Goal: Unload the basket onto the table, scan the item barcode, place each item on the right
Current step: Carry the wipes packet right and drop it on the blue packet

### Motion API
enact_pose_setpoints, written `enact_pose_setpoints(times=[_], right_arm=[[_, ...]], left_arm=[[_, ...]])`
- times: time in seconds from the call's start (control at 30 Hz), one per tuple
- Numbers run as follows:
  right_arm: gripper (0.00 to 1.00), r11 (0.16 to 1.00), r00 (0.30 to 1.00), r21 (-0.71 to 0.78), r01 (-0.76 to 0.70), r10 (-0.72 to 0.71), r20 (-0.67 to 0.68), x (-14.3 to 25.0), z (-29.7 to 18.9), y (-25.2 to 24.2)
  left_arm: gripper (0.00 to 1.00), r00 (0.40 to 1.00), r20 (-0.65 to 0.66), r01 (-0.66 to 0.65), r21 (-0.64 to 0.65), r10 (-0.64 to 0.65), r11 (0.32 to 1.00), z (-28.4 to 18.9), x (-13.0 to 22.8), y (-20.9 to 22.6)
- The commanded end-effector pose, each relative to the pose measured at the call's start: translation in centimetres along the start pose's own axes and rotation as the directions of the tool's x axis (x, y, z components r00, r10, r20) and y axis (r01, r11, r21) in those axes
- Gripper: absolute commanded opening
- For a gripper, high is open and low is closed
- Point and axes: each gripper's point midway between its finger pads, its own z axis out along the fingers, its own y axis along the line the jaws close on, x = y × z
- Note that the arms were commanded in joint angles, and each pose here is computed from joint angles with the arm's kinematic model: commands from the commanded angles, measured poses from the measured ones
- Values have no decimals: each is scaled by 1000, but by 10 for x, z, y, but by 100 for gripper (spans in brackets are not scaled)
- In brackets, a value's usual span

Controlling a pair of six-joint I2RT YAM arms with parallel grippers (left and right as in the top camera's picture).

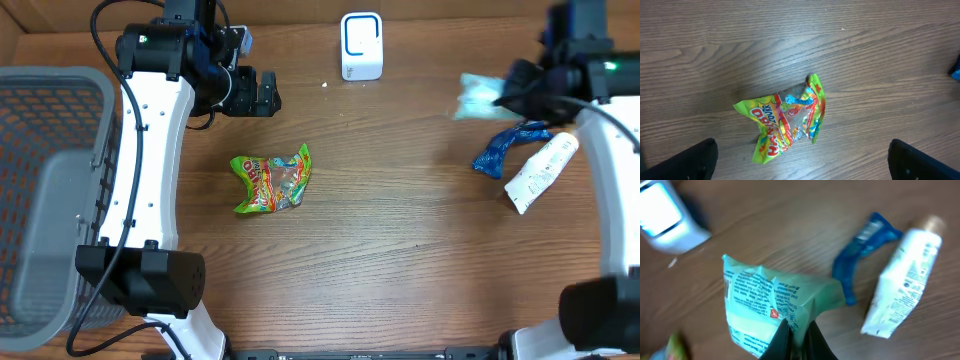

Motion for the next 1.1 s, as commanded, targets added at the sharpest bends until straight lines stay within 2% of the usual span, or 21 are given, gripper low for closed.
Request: enact_pose_setpoints(times=[0.0, 0.13, 0.27, 0.3, 0.33, 0.43, 0.47, 0.5, 0.57, 0.63, 0.73, 0.83, 0.93, 1.07], right_arm=[[4, 978, 977, 3, -208, 208, -38, -2, 24, -46], [4, 948, 946, 24, -319, 319, -54, -1, 50, -93], [4, 931, 928, 48, -362, 364, -72, 10, 66, -115], [9, 930, 928, 53, -362, 366, -76, 12, 68, -117], [19, 933, 930, 57, -356, 359, -80, 14, 70, -118], [68, 944, 941, 57, -325, 329, -82, 15, 70, -118], [74, 945, 942, 56, -322, 326, -82, 15, 70, -118], [84, 948, 945, 49, -314, 317, -83, 14, 69, -117], [92, 948, 945, 45, -314, 317, -83, 12, 66, -116], [93, 952, 947, 20, -307, 307, -90, 9, 61, -110], [93, 966, 970, -120, -227, 215, -111, -1, 44, -80], [93, 946, 986, -290, -144, 111, -126, -5, 27, -35], [92, 898, 989, -434, -75, 10, -149, 7, 21, 17], [92, 855, 978, -517, 33, -135, -161, 33, 27, 78]], left_arm=[[100, 999, 19, -30, 0, 30, 1000, -6, -3, -4], [100, 999, 19, -30, 0, 30, 1000, -6, -3, -4], [100, 999, 19, -30, 0, 30, 1000, -6, -3, -4], [100, 999, 19, -30, 0, 30, 1000, -6, -3, -4], [100, 999, 19, -30, 0, 30, 1000, -6, -3, -4], [99, 999, 19, -30, 0, 30, 1000, -6, -3, -4], [100, 999, 19, -30, 0, 30, 1000, -5, -3, -4], [100, 999, 19, -30, 0, 30, 1000, -6, -3, -4], [100, 999, 19, -30, 0, 30, 1000, -6, -3, -4], [100, 999, 19, -30, 0, 30, 1000, -6, -3, -4], [100, 999, 19, -30, 0, 30, 1000, -6, -3, -4], [100, 999, 19, -30, 0, 30, 1000, -6, -3, -4], [100, 999, 19, -30, 0, 30, 1000, -6, -3, -4], [100, 999, 19, -30, 0, 30, 1000, -6, -3, -4]])
